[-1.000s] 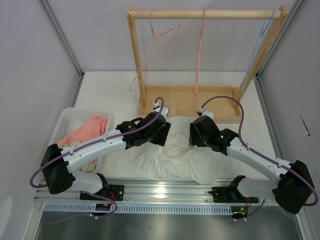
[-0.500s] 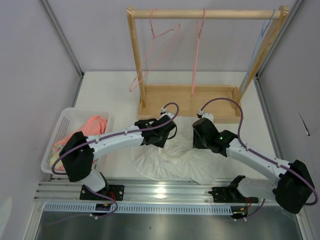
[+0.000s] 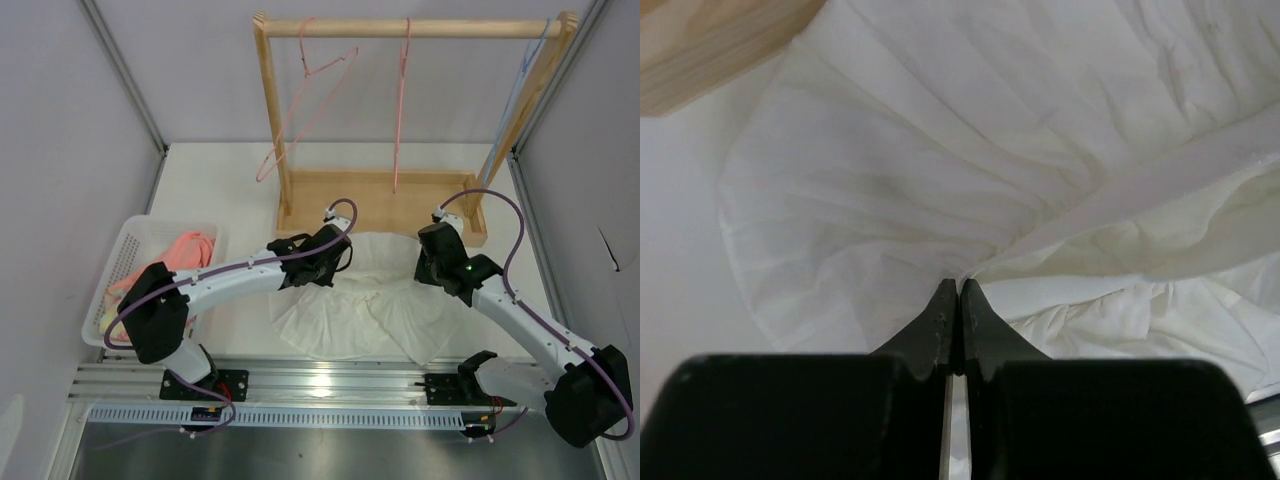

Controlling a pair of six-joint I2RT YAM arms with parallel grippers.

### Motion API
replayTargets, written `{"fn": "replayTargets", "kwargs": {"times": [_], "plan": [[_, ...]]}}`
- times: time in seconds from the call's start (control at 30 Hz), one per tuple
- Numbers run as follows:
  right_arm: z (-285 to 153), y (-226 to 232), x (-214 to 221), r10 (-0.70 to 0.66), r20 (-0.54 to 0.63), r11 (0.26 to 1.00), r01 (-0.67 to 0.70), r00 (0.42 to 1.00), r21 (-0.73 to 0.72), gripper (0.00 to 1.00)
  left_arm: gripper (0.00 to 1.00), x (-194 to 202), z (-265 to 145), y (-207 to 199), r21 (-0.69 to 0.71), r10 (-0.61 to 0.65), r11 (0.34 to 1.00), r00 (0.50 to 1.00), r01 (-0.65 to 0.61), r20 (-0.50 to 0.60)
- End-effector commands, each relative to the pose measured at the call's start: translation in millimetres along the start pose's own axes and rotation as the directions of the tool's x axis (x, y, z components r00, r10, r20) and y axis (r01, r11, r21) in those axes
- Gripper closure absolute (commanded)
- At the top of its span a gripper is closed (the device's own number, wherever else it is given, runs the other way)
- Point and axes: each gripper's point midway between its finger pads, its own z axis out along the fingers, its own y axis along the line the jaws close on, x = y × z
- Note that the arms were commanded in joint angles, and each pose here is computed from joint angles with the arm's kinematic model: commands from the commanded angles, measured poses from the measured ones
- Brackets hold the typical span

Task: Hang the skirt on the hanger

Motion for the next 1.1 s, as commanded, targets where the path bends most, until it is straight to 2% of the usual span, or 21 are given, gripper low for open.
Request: {"fn": "replayTargets", "kwargs": {"times": [0.0, 0.03, 0.17, 0.2, 0.23, 0.3, 0.33, 0.53, 0.6, 0.67, 0.7, 0.77, 0.8, 0.87, 0.9, 0.93, 0.97, 1.0, 1.03, 1.07], "plan": [[-7, -7, -7, -0.019, 0.019, 1.0, 0.019, 1.0, 0.005, 0.99, 0.92, -32, -3, -14, 0.126, -0.007, 0.992, 0.99, -0.011, 0.141], [-7, -5, -6, -0.018, 0.017, 1.0, 0.018, 1.0, -0.007, 0.99, 0.89, -44, -7, -22, 0.169, -0.015, 0.985, 0.982, -0.018, 0.188], [-5, 4, 3, -0.024, 0.0, 0.999, 0.024, 1.0, -0.042, 1.0, 0.73, -59, -24, -38, 0.265, -0.018, 0.963, 0.966, -0.053, 0.258], [-4, 5, 4, -0.028, -0.001, 0.999, 0.028, 1.0, -0.044, 1.0, 0.67, -65, -29, -40, 0.275, -0.022, 0.96, 0.959, -0.058, 0.281], [-4, 6, 5, -0.031, -0.003, 0.998, 0.031, 1.0, -0.049, 1.0, 0.52, -69, -34, -39, 0.277, -0.029, 0.959, 0.954, -0.057, 0.297], [-3, 8, 7, -0.034, -0.008, 0.998, 0.034, 0.999, -0.056, 1.0, 0.48, -81, -53, -39, 0.296, -0.051, 0.953, 0.936, -0.058, 0.348], [-3, 9, 8, -0.033, -0.009, 0.998, 0.032, 0.999, -0.057, 1.0, 0.41, -86, -61, -38, 0.303, -0.055, 0.951, 0.928, -0.064, 0.369], [-1, 11, 8, -0.04, -0.015, 0.997, 0.039, 0.999, -0.062, 1.0, 0.36, -120, -135, -39, 0.387, -0.069, 0.91, 0.867, -0.147, 0.493], [0, 11, 8, -0.038, -0.015, 0.997, 0.037, 0.999, -0.064, 1.0, 0.35, -144, -173, -37, 0.407, -0.11, 0.899, 0.818, -0.16, 0.564], [1, 12, 8, -0.038, -0.016, 0.997, 0.037, 0.999, -0.067, 1.0, 0.35, -161, -202, -21, 0.38, -0.149, 0.916, 0.767, -0.132, 0.625], [1, 13, 8, -0.037, -0.017, 0.997, 0.036, 0.999, -0.068, 1.0, 0.35, -184, -235, -12, 0.375, -0.188, 0.92, 0.712, -0.113, 0.677], [2, 13, 8, -0.037, -0.017, 0.997, 0.035, 0.999, -0.07, 1.0, 0.34, -203, -255, 10, 0.304, -0.194, 0.951, 0.651, -0.059, 0.734], [3, 14, 10, -0.04, -0.02, 0.997, 0.039, 0.999, -0.071, 1.0, 0.33, -225, -289, 20, 0.299, -0.222, 0.953, 0.575, -0.041, 0.788], [4, 13, 10, -0.038, -0.023, 0.997, 0.037, 0.999, -0.069, 1.0, 0.32, -241, -292, 42, 0.198, -0.186, 0.979, 0.538, 0.035, 0.822], [4, 14, 10, -0.04, -0.025, 0.997, 0.038, 0.999, -0.072, 1.0, 0.32, -258, -318, 54, 0.174, -0.18, 0.983, 0.477, 0.058, 0.86], [4, 14, 11, -0.039, -0.026, 0.997, 0.037, 0.999, -0.073, 1.0, 0.3, -264, -319, 62, 0.142, -0.167, 0.986, 0.466, 0.089, 0.869], [4, 14, 10, -0.04, -0.024, 0.997, 0.038, 0.999, -0.074, 1.0, 0.3, -272, -307, 62, 0.114, -0.147, 0.989, 0.483, 0.096, 0.863], [4, 15, 10, -0.038, -0.023, 0.997, 0.036, 0.999, -0.075, 1.0, 0.3, -285, -328, 71, 0.124, -0.161, 0.986, 0.443, 0.111, 0.882], [4, 16, 9, -0.04, -0.022, 0.996, 0.038, 0.999, -0.079, 1.0, 0.29, -292, -323, 82, 0.098, -0.149, 0.986, 0.446, 0.136, 0.883], [4, 16, 9, -0.04, -0.022, 0.996, 0.038, 0.999, -0.079, 1.0, 0.28, -305, -342, 86, 0.122, -0.165, 0.984, 0.406, 0.13, 0.899]]}}
